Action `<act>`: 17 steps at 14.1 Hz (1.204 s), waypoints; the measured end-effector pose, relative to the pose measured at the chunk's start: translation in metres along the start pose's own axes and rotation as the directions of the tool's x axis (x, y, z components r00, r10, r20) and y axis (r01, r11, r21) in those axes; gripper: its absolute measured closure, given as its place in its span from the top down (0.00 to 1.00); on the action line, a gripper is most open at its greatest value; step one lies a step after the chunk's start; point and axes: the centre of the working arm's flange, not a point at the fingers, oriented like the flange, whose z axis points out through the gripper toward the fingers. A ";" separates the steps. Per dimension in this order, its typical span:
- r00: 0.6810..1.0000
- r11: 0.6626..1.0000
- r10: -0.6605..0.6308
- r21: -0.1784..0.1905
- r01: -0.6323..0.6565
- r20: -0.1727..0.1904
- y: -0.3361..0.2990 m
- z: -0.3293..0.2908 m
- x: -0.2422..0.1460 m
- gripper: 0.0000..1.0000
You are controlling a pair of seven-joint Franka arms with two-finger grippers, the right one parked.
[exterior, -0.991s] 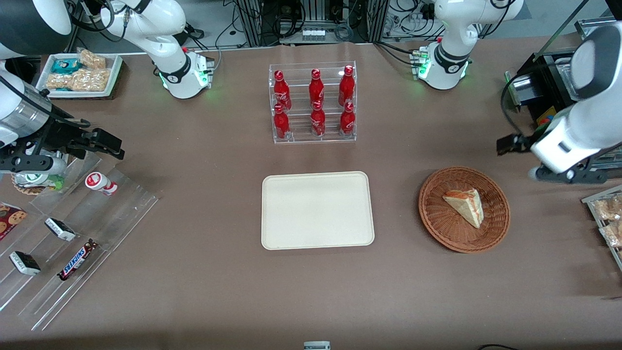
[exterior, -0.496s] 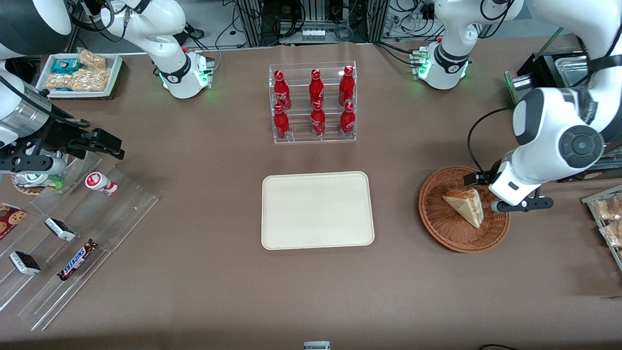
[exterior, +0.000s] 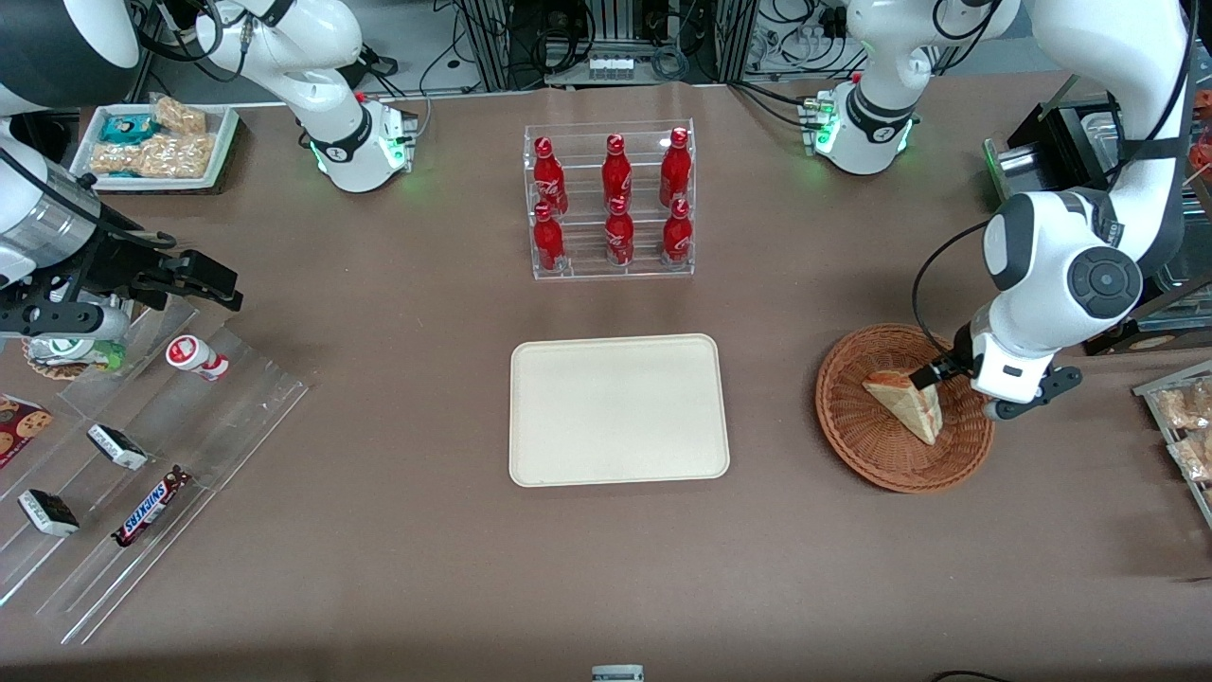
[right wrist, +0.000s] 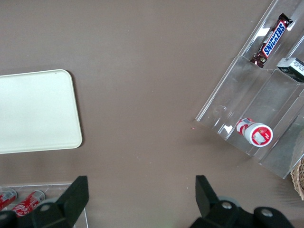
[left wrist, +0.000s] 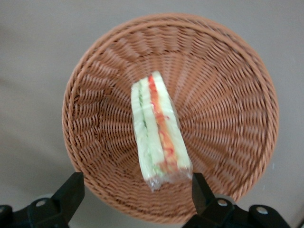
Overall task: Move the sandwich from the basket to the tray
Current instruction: 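Lower the open left gripper over the wrapped sandwich and close on it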
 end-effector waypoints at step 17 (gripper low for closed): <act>0.938 0.935 -0.348 -0.079 0.347 -0.002 0.005 0.061 -0.002 0.37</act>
